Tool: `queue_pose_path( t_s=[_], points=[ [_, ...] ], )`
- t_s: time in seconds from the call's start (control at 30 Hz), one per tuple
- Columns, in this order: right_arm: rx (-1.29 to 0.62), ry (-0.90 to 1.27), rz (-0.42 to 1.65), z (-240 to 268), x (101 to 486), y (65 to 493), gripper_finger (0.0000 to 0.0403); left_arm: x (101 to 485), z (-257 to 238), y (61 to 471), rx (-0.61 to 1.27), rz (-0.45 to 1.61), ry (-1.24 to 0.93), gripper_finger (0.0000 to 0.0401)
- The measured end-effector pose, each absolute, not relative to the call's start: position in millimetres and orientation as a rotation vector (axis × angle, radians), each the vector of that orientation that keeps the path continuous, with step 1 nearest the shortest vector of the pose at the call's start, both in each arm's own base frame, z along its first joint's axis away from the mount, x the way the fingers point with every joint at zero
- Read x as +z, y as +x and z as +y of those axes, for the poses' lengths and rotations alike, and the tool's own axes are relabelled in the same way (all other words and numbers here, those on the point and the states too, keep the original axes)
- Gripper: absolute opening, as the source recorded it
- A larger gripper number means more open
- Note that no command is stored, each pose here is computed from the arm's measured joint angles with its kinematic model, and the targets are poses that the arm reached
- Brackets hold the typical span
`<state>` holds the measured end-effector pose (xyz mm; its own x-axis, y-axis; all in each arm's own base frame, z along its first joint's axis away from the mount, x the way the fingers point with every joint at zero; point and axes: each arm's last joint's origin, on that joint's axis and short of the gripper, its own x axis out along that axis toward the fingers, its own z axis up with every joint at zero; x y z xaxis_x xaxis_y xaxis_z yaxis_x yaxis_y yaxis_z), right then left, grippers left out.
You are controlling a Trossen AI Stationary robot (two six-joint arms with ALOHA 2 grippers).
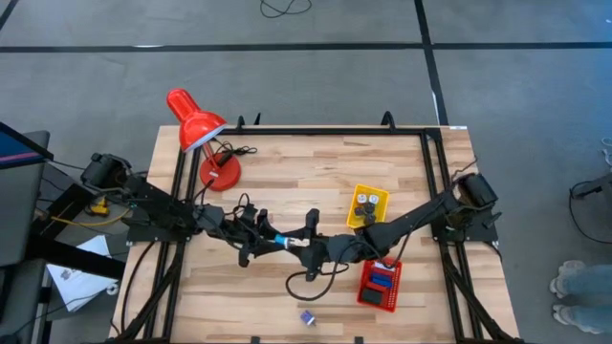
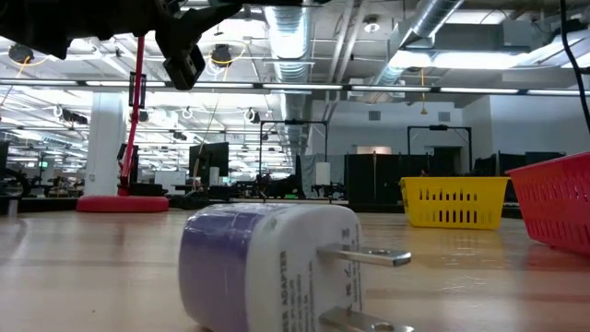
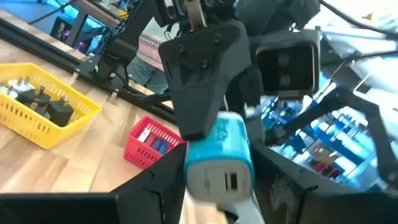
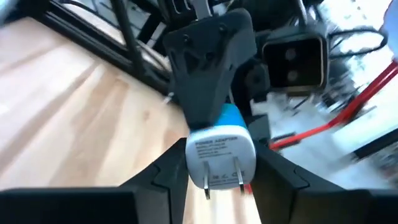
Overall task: Pick & Place Office items
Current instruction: Put the blue charger adapter into the yellow bin
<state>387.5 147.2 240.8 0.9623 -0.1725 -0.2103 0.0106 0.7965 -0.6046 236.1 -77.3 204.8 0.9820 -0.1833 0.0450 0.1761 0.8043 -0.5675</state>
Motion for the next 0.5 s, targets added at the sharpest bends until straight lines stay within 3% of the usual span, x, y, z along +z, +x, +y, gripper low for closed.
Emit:
queue_pose_path(
  t_s=[0.23, 0.5],
  points=[
    [-0.072, -0.522, 0.372, 142.4, 247.1, 373.9, 0.0132, 203.8, -71.9, 237.7, -0.190, 0.006, -0.478, 0.0226],
    [-0.081, -0.320, 0.565, 134.9, 260.0, 342.0, 0.0132, 193.5, -61.5, 240.2, -0.139, 0.073, -0.103, 0.0322]
  ],
)
